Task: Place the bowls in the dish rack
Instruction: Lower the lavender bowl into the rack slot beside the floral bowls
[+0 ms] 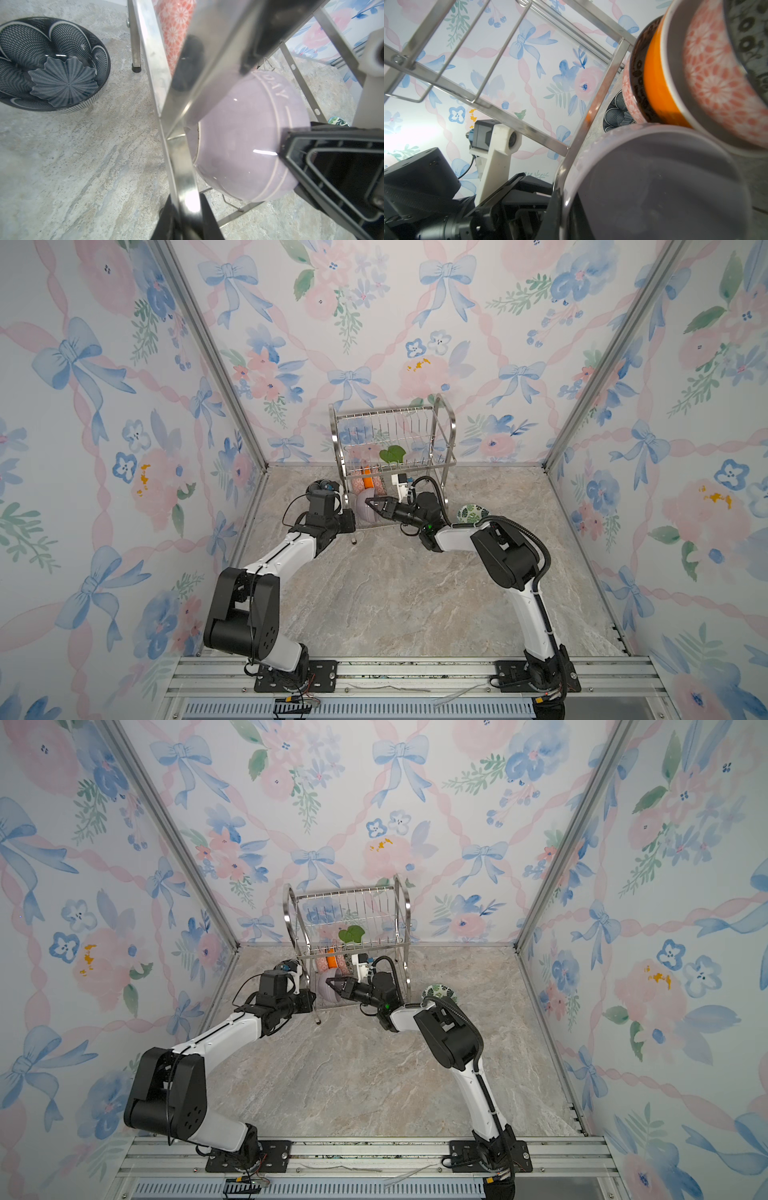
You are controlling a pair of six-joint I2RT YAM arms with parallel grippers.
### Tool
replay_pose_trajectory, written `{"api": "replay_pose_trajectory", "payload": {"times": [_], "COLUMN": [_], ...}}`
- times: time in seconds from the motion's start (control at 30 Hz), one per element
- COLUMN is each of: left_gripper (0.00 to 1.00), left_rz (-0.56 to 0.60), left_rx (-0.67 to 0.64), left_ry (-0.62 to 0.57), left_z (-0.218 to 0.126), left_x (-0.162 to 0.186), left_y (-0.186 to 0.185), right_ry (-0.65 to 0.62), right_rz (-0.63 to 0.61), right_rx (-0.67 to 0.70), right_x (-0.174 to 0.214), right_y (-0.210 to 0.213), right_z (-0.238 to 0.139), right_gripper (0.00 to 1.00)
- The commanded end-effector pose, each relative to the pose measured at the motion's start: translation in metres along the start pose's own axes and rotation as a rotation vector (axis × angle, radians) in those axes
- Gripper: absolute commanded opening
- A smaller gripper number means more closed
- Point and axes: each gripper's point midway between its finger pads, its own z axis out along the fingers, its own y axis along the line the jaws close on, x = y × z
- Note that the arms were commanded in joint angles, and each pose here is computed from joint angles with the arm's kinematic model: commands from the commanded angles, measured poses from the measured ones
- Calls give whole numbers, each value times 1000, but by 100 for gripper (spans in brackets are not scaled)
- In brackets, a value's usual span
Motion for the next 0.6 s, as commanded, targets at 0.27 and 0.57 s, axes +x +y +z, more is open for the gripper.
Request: {"api": "replay_pose_trajectory", "payload": {"times": [0.27, 0.57], "left_gripper": [0, 0], "left_rz": [-69, -67], "left_rx": [-19, -25], "left_ry": [3, -3], "left_z": [-1, -2], "left_x": [-3, -4], "left_y": [7, 8], "right_ry": [33, 91], "right_rz": [-37, -20], "right_rx": [12, 65], "right_x": [7, 19], "right_y": [-16, -38], "right_z": [-8, -17], "right_gripper": [0, 0]}}
